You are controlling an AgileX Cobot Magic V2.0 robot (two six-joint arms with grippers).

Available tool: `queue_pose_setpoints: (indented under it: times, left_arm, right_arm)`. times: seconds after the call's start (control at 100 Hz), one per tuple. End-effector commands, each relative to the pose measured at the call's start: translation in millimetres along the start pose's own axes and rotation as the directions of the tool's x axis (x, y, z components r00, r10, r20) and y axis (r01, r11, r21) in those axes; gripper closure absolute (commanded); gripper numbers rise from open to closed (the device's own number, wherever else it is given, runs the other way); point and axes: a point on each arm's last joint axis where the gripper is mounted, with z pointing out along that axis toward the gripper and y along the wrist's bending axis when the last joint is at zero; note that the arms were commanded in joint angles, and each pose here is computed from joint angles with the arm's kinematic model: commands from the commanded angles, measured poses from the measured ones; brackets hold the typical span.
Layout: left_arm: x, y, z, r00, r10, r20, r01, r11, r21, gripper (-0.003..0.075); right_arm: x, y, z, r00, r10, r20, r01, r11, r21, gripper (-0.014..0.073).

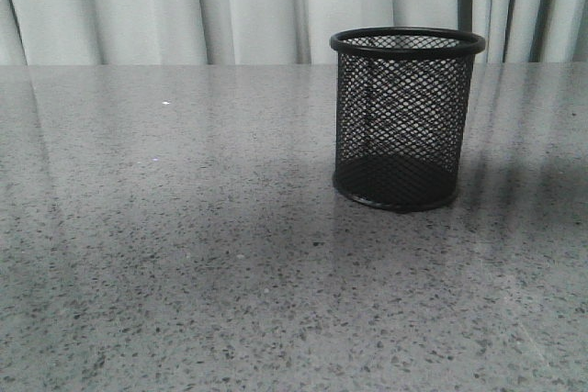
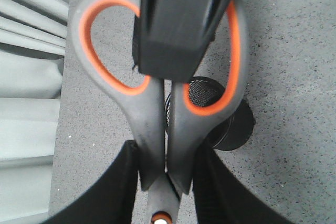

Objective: Put scissors into bucket

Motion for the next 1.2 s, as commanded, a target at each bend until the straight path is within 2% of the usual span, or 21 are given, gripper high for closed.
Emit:
queue_pose_setpoints:
  times: [0.0, 0.13, 0.24, 0.35, 0.4, 0.52, 0.57, 0.63, 0.76, 0.88, 0.97, 1.06, 1.19]
  left_arm:
    - [-9.1, 6.4, -15.0, 0.996, -0.008, 0.085, 0.014, 0.997, -0.072, 0.0730]
    - [-9.5, 6.3, -9.9, 0.997, -0.008, 0.076, 0.013, 0.998, -0.064, 0.0729]
    - [-8.9, 5.4, -4.6, 0.998, -0.008, 0.058, 0.011, 0.999, -0.047, 0.0717]
    - [-7.7, 4.1, 0.1, 0.999, -0.020, 0.035, 0.021, 0.999, -0.026, 0.0627]
    - [-7.3, 4.5, 0.1, 0.999, -0.040, 0.035, 0.041, 0.999, -0.026, 0.0554]
    - [-7.2, 4.8, -0.8, 0.998, -0.052, 0.036, 0.053, 0.998, -0.031, 0.0309]
    - [-6.9, 5.1, -1.6, 0.998, -0.050, 0.035, 0.051, 0.998, -0.035, 0.0234]
    - [-6.0, 6.1, -1.6, 0.998, -0.063, 0.031, 0.064, 0.997, -0.039, 0.0203]
    - [-0.7, 12.5, -2.0, 0.988, -0.155, -0.012, 0.152, 0.982, -0.113, 0.0227]
    - [9.7, 22.9, -9.9, 0.962, -0.267, -0.061, 0.244, 0.937, -0.249, 0.0248]
    - [21.3, 33.0, -21.2, 0.918, -0.391, -0.068, 0.351, 0.880, -0.321, 0.0249]
    - [40.8, 47.0, -40.2, 0.845, -0.531, -0.055, 0.474, 0.793, -0.383, 0.0249]
    - [66.4, 59.4, -74.3, 0.770, -0.638, 0.013, 0.578, 0.688, -0.439, 0.0249]
  right_arm:
    - [-10.2, 10.7, -2.4, 0.998, -0.038, 0.056, 0.040, 0.998, -0.038, 0.0339]
    - [-10.7, 11.0, -2.4, 0.997, -0.052, 0.062, 0.054, 0.998, -0.039, 0.0551]
    - [-10.7, 11.0, -2.4, 0.997, -0.052, 0.062, 0.054, 0.998, -0.039, 0.0673]
    - [-10.3, 11.4, -2.4, 0.997, -0.052, 0.058, 0.054, 0.998, -0.044, 0.0670]
    - [-10.3, 11.4, -2.4, 0.997, -0.052, 0.058, 0.054, 0.998, -0.044, 0.0670]
    - [-10.3, 11.1, -2.3, 0.997, -0.051, 0.058, 0.054, 0.998, -0.044, 0.0669]
    - [-10.5, 9.9, -1.6, 0.997, -0.048, 0.056, 0.050, 0.998, -0.043, 0.0669]
    - [-10.6, 9.3, -1.3, 0.997, -0.046, 0.055, 0.048, 0.998, -0.042, 0.0669]
    - [-10.8, 8.5, -1.0, 0.997, -0.046, 0.056, 0.048, 0.998, -0.037, 0.0660]
    - [-12.1, 7.6, -1.2, 0.997, -0.053, 0.063, 0.055, 0.998, -0.020, 0.0660]
    - [-13.2, 6.3, -1.2, 0.996, -0.054, 0.075, 0.055, 0.998, -0.004, 0.0660]
    - [-13.9, 2.9, -1.7, 0.995, -0.067, 0.080, 0.065, 0.997, 0.032, 0.0660]
    - [-20.3, 5.7, -4.4, 0.987, -0.153, 0.047, 0.147, 0.983, 0.105, 0.0642]
